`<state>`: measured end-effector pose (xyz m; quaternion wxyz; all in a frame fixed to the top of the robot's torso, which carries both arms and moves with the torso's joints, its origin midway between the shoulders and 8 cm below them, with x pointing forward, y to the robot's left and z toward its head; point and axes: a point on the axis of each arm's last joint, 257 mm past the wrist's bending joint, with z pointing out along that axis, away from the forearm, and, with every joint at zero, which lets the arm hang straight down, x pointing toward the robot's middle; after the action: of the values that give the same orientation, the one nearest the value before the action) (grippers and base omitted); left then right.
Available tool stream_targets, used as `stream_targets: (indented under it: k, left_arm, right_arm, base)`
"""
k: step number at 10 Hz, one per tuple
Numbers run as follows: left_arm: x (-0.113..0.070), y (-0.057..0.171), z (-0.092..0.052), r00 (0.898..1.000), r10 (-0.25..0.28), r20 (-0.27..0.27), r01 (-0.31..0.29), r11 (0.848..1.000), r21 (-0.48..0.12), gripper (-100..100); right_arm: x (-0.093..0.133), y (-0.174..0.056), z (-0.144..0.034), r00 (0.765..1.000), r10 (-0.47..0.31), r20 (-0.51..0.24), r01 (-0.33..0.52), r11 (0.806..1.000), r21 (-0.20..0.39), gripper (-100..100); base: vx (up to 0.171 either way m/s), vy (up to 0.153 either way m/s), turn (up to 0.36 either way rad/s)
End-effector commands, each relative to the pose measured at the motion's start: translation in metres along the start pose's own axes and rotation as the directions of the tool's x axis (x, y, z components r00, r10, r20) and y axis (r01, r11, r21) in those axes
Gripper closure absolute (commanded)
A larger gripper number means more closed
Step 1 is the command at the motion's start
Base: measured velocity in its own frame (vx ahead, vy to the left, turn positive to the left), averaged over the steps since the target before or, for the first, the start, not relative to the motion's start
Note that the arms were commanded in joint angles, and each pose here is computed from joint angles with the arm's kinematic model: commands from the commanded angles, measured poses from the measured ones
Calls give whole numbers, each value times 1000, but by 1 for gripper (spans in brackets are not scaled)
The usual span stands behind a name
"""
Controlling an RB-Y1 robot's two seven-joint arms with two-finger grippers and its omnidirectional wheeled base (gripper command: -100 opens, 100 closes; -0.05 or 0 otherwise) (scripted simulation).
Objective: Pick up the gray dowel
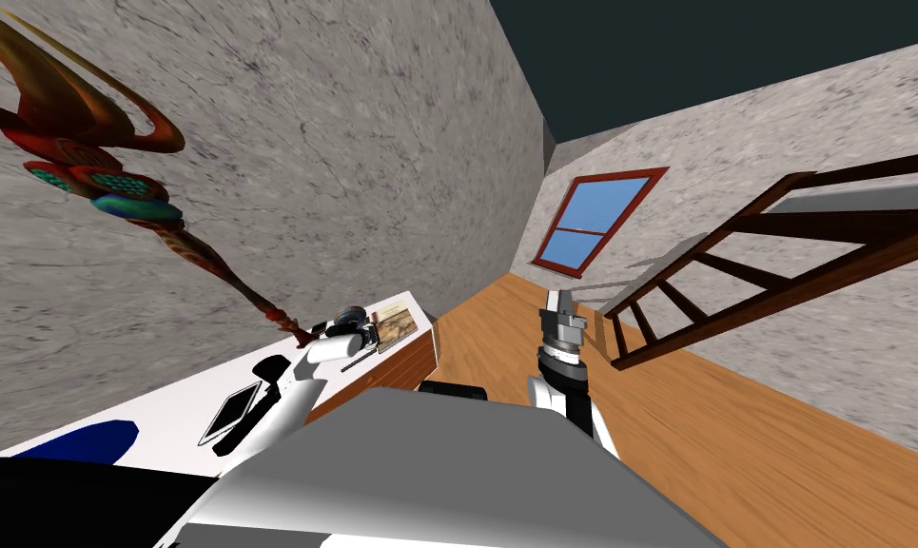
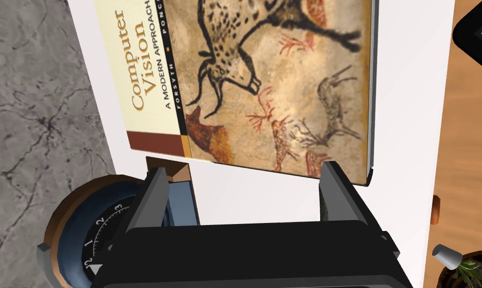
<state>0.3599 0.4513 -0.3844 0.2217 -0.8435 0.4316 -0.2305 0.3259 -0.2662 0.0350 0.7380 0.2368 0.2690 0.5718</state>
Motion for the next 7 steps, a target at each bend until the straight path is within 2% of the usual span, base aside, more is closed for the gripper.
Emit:
stream_targets:
  k: [1, 4, 7]
  left_arm:
    - [-6, 10, 3, 1000, -13, 23, 14, 999, -48, -100]
    - [-25, 33, 7, 995, -57, 80, 69, 986, -149, -100]
    - [-34, 48, 7, 991, -74, 115, 97, 973, -210, -100]
  right_arm:
    - [0, 0, 0, 1000, 0, 0, 0, 1000, 0, 0]
    - [0, 0, 0, 1000, 0, 0, 0, 1000, 0, 0]
    - [0, 0, 0, 1000, 0, 0, 0, 1000, 0, 0]
  base:
    - [1, 33, -14]
    - [0, 33, -23]
    - [1, 29, -20]
